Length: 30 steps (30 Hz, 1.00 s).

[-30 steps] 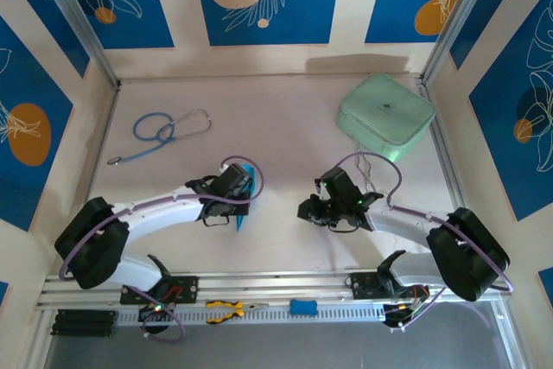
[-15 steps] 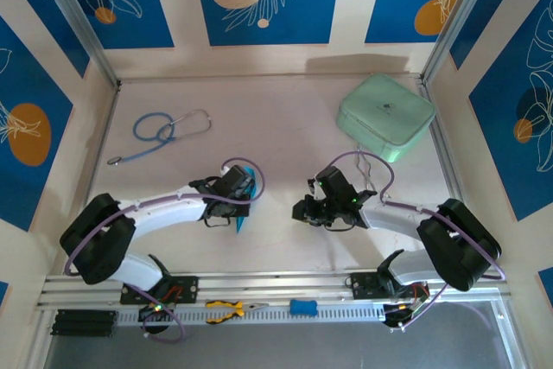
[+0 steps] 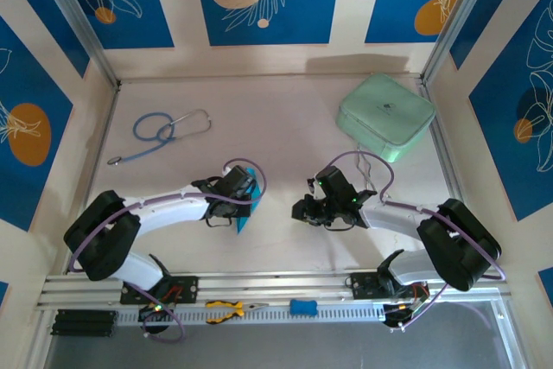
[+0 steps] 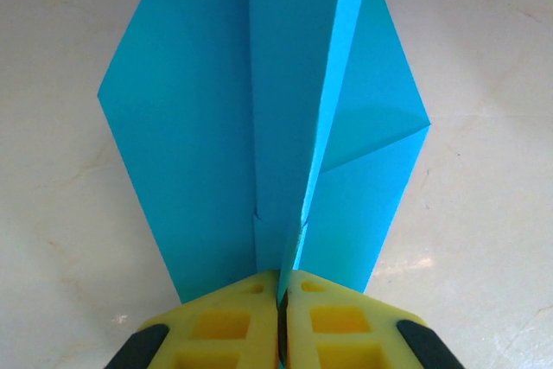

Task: Fold a paper plane with a square sheet of paper (pick it up from the middle)
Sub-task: Turn over a paper plane at the center of the table, then move the paper plane to the center of the table.

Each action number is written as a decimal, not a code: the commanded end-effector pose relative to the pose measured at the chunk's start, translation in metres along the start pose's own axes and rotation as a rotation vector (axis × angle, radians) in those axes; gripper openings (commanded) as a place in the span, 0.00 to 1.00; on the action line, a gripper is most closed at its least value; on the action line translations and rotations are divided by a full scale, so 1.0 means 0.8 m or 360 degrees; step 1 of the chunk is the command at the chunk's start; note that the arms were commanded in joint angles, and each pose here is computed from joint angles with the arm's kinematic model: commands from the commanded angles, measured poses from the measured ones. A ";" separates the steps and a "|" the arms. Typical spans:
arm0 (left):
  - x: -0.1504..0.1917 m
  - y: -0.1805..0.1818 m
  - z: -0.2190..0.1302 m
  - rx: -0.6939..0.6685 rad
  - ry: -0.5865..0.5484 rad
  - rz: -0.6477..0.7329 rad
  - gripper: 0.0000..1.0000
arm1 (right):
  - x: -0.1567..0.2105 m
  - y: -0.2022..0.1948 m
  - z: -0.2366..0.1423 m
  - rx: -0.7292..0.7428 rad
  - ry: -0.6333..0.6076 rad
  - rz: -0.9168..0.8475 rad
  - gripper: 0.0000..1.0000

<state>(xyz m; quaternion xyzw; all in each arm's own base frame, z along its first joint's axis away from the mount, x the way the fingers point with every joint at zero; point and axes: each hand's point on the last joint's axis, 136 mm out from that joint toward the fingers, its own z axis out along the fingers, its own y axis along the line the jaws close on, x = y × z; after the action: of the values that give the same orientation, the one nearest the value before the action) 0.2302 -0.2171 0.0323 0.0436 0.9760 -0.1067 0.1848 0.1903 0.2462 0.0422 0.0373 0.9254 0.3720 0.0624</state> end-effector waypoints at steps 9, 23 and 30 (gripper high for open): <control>0.012 0.007 0.000 -0.0039 0.0045 0.0042 0.15 | 0.000 0.008 0.003 -0.0025 0.0036 -0.0019 0.21; 0.014 0.013 0.004 -0.0087 0.0054 0.0064 0.18 | 0.000 0.007 0.005 -0.0021 0.0044 -0.0014 0.21; 0.014 0.012 0.006 -0.0080 0.0058 0.0068 0.20 | 0.001 0.007 0.006 -0.0024 0.0054 -0.0013 0.21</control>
<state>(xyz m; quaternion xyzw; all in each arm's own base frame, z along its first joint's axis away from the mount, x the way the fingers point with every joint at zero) 0.2287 -0.2145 0.0304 0.0483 0.9772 -0.0993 0.1814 0.1904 0.2471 0.0378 0.0387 0.9272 0.3684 0.0551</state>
